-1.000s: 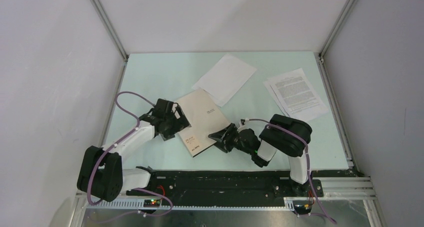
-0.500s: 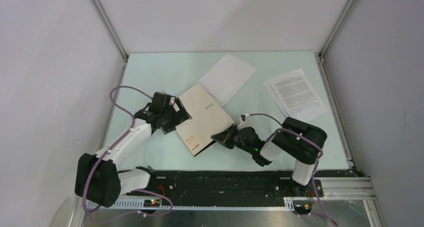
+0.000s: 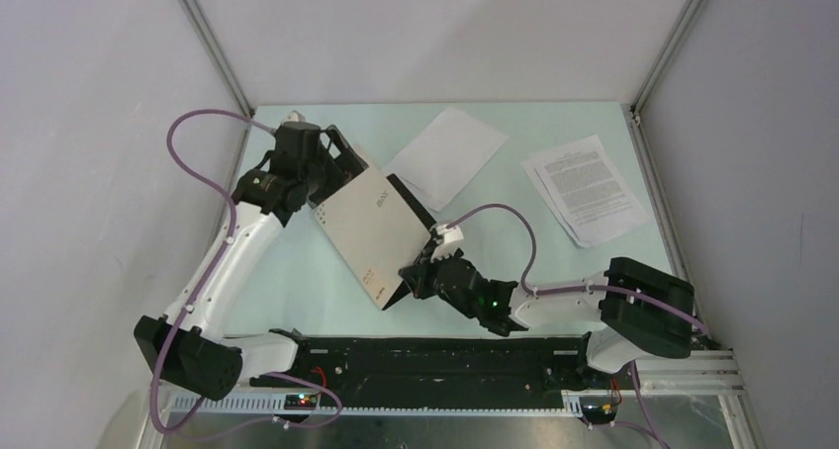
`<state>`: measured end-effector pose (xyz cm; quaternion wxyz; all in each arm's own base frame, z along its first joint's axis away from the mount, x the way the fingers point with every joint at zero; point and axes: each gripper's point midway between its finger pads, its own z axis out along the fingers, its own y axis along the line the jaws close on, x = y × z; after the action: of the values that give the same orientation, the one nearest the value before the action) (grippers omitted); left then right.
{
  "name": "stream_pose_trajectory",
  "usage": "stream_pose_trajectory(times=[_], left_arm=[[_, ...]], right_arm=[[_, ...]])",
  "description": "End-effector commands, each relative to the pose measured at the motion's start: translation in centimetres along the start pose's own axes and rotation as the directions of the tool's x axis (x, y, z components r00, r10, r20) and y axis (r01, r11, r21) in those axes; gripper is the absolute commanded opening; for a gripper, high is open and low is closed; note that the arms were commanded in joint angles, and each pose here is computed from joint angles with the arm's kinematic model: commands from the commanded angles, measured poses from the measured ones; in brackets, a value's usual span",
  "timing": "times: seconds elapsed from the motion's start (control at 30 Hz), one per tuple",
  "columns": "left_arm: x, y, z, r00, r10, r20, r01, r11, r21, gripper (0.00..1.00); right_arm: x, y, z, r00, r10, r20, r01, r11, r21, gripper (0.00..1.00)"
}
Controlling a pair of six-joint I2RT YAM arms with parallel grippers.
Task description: Put the files into the folder
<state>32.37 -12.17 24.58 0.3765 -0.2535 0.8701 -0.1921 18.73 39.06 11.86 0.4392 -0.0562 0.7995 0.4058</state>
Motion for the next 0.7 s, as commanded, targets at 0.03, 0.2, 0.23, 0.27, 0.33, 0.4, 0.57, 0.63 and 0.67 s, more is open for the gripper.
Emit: stream_pose_trajectory(times=[0.03, 0.2, 0.23, 0.27, 0.33, 0.4, 0.57, 0.63, 0.67], left_arm=[[-1.8, 1.2, -0.5, 0.998, 0.051, 0.044, -0.046, 0.993, -0.108, 0.98], [-1.8, 1.8, 0.2, 0.996, 0.073, 0.047, -0.065, 0.985, -0.157, 0.96], [-1.7, 1.9, 0.2, 0.996, 0.077, 0.047, -0.069, 0.984, -0.161, 0.96], [-1.7, 2.0, 0.2, 0.995, 0.080, 0.051, -0.071, 0.983, -0.169, 0.95], [-1.7, 2.3, 0.2, 0.995, 0.085, 0.054, -0.074, 0.981, -0.178, 0.91], [-1.5, 2.6, 0.2, 0.995, 0.086, 0.056, -0.074, 0.979, -0.188, 0.84], [0.0, 4.6, 0.2, 0.995, 0.092, 0.043, -0.080, 0.971, -0.226, 0.55], [0.6, 5.3, 0.2, 0.995, 0.095, 0.029, -0.086, 0.968, -0.234, 0.43], [1.0, 5.6, 0.3, 0.995, 0.102, 0.019, -0.094, 0.966, -0.240, 0.37]], right_arm=[[-1.4, 0.5, -0.8, 0.934, -0.356, 0.030, 0.351, 0.931, 0.103, 0.00], [-1.8, 3.2, -0.9, 0.884, -0.464, 0.044, 0.459, 0.883, 0.093, 0.00], [-2.0, 3.6, -0.9, 0.876, -0.480, 0.048, 0.475, 0.876, 0.088, 0.00], [-1.8, 4.0, -1.0, 0.871, -0.489, 0.048, 0.485, 0.871, 0.081, 0.00], [-1.5, 4.4, -1.0, 0.855, -0.518, 0.042, 0.514, 0.854, 0.080, 0.00], [-1.4, 4.7, -1.0, 0.846, -0.532, 0.040, 0.528, 0.846, 0.078, 0.00], [-1.3, 5.2, -1.0, 0.843, -0.536, 0.036, 0.534, 0.843, 0.063, 0.01], [-1.3, 5.4, -1.1, 0.844, -0.535, 0.034, 0.532, 0.845, 0.055, 0.03], [-1.3, 5.5, -1.2, 0.843, -0.536, 0.034, 0.534, 0.844, 0.051, 0.07]])
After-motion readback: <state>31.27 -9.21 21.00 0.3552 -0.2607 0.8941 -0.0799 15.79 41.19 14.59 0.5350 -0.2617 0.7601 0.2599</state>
